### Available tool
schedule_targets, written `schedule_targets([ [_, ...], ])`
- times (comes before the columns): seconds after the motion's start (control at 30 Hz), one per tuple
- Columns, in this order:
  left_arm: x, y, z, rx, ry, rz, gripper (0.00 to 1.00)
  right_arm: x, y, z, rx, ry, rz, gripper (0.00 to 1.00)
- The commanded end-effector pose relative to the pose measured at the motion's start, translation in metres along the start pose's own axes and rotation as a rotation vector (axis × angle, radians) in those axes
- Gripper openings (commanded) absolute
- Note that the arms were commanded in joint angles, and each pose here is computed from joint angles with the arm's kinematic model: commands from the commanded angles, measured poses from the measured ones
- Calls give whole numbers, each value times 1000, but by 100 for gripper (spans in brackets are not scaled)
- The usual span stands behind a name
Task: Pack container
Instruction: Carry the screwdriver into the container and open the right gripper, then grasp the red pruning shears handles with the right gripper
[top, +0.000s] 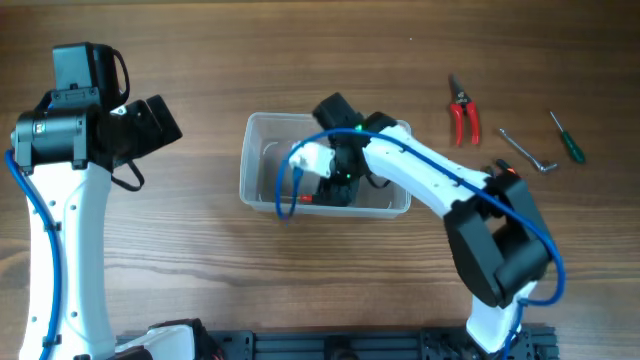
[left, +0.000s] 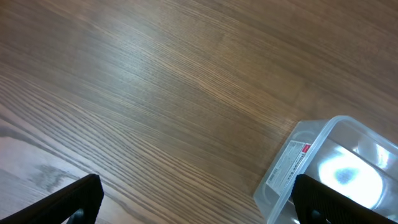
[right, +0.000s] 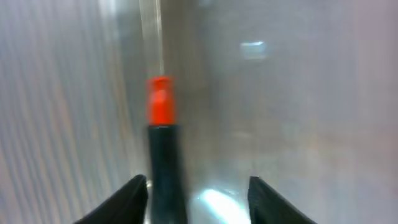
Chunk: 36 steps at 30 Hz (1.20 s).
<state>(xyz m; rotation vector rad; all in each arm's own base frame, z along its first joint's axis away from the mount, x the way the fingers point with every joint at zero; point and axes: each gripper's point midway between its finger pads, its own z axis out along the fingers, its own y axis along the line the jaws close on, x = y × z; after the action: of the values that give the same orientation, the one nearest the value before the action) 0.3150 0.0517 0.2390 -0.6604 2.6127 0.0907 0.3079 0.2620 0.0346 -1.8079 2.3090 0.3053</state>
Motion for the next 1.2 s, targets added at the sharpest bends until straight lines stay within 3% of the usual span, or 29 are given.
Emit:
schedule_targets([
  [0.0, 1, 0, 2, 3, 12, -21, 100, -47, -46, -111, 255, -184, 215, 68],
  [0.07, 1, 0, 2, 3, 12, -21, 100, -51, -69, -163, 352, -276, 347, 69],
  [0.13, 1, 0, 2, 3, 12, -21, 100, -33, -100, -208, 481, -336, 553, 78],
  [0.23, 1, 0, 2, 3, 12, -21, 100, 20, -141, -246, 581, -377, 810, 91],
  [0.37, 1, 0, 2, 3, 11, -21, 100, 110, -183, -249, 591, -343, 1095, 95],
  [0.5, 1, 0, 2, 3, 11, -21, 100, 169, -203, -219, 519, -259, 1204, 94],
  [0.63, 1, 0, 2, 3, 11, -21, 100, 201, -202, -149, 378, -92, 1247, 92],
  [0.87, 1, 0, 2, 3, 11, -21, 100, 209, -187, -57, 141, 36, 1257, 89],
  [1.17, 1, 0, 2, 3, 11, -21, 100, 217, -184, -27, 100, 82, 1264, 89],
])
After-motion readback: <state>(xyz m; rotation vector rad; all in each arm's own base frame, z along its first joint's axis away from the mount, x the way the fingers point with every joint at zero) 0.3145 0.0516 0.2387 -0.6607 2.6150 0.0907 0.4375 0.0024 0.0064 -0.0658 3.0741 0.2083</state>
